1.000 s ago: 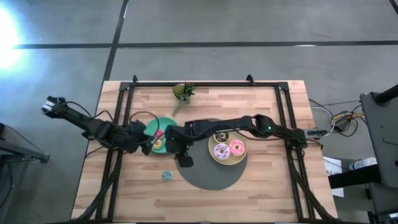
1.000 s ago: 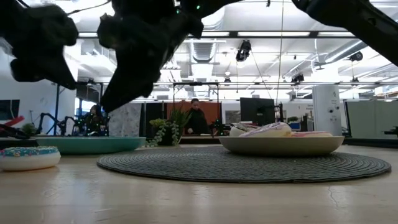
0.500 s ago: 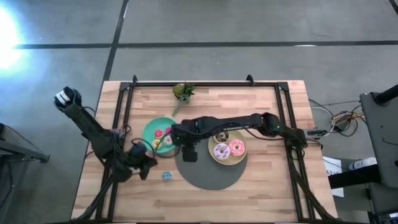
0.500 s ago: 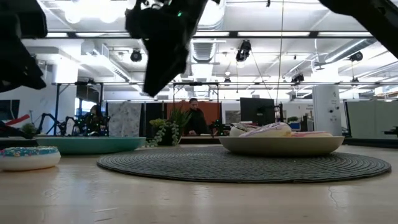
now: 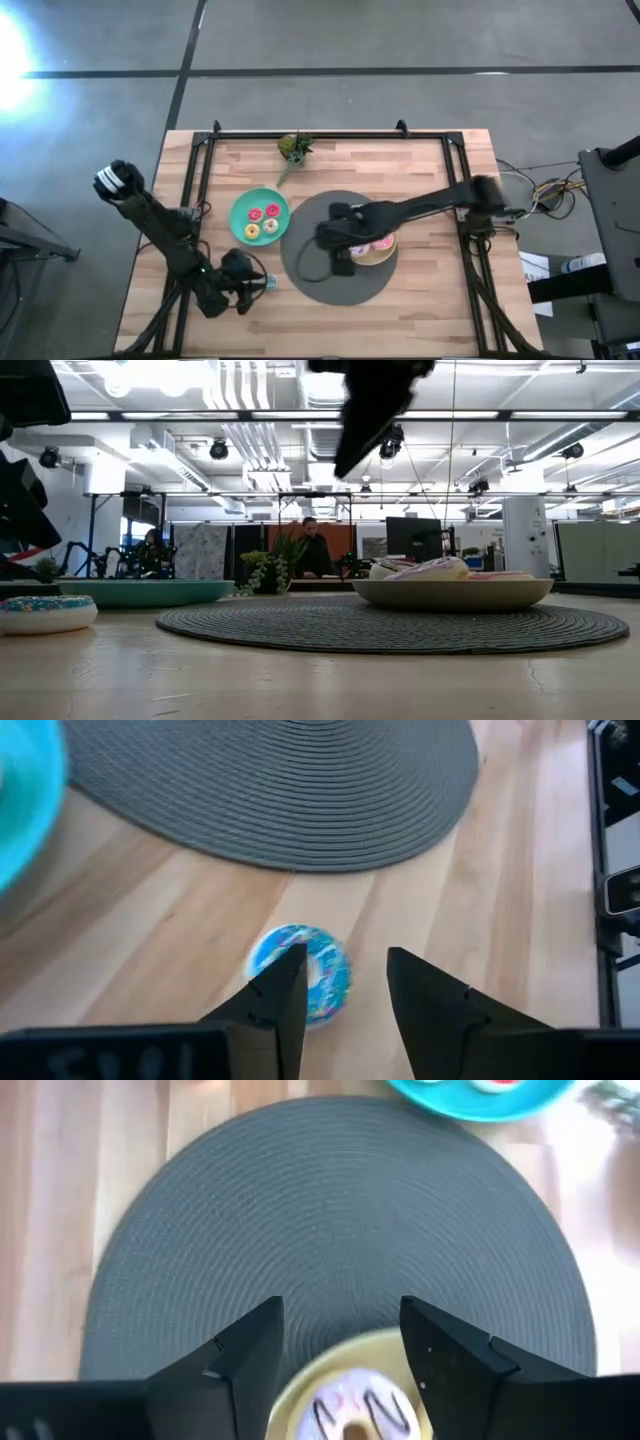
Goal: Pick & Place donuts
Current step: Put the blue doughnut on the green plate
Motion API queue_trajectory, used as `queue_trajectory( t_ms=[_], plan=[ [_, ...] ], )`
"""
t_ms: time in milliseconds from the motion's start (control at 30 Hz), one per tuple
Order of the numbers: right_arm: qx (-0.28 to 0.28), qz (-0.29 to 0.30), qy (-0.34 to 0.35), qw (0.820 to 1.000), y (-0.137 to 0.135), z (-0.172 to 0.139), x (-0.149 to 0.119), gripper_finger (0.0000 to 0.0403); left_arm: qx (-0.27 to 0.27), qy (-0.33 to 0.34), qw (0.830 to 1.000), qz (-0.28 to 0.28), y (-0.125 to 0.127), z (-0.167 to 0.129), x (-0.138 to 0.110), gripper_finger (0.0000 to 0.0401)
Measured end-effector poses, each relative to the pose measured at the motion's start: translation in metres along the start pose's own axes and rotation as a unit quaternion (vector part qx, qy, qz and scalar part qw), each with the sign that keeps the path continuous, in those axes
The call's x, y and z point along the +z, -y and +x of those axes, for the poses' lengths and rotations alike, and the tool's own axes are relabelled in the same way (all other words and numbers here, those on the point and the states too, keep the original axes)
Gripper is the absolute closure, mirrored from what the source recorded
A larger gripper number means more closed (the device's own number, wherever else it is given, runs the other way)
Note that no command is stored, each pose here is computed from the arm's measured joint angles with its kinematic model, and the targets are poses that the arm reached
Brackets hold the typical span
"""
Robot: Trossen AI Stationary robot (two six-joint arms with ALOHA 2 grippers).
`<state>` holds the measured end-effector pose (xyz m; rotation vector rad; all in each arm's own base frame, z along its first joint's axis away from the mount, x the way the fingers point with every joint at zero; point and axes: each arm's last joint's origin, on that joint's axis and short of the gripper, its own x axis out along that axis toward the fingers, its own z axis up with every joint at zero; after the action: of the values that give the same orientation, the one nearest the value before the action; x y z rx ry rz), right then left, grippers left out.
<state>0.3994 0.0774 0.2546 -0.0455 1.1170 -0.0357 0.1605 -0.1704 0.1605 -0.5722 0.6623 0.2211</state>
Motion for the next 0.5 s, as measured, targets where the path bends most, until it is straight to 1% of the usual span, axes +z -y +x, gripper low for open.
queue_trajectory(
  t_ms=[100, 167, 300, 367, 500],
  plan=[
    [-0.003, 0.026, 0.038, 0.999, 0.005, -0.018, -0.026, 0.0211, 0.013, -0.003, 1.000, 0.002, 0.007, 0.003, 0.000, 0.0287],
    [-0.009, 0.039, 0.057, 0.998, 0.008, -0.028, -0.042, 0.0212, 0.034, -0.010, 0.999, -0.014, 0.009, 0.004, 0.002, 0.0287],
    [-0.018, 0.047, 0.082, 0.995, 0.015, -0.038, -0.065, 0.0211, 0.106, -0.043, 0.993, -0.032, 0.005, 0.004, 0.009, 0.0287],
    [-0.017, 0.050, 0.094, 0.994, 0.016, -0.037, -0.072, 0.0211, 0.129, -0.057, 0.989, -0.032, 0.002, 0.005, 0.012, 0.0287],
    [-0.023, 0.047, 0.100, 0.994, 0.018, -0.031, -0.083, 0.0211, 0.113, -0.065, 0.991, -0.038, 0.004, 0.009, 0.017, 0.0287]
  ],
)
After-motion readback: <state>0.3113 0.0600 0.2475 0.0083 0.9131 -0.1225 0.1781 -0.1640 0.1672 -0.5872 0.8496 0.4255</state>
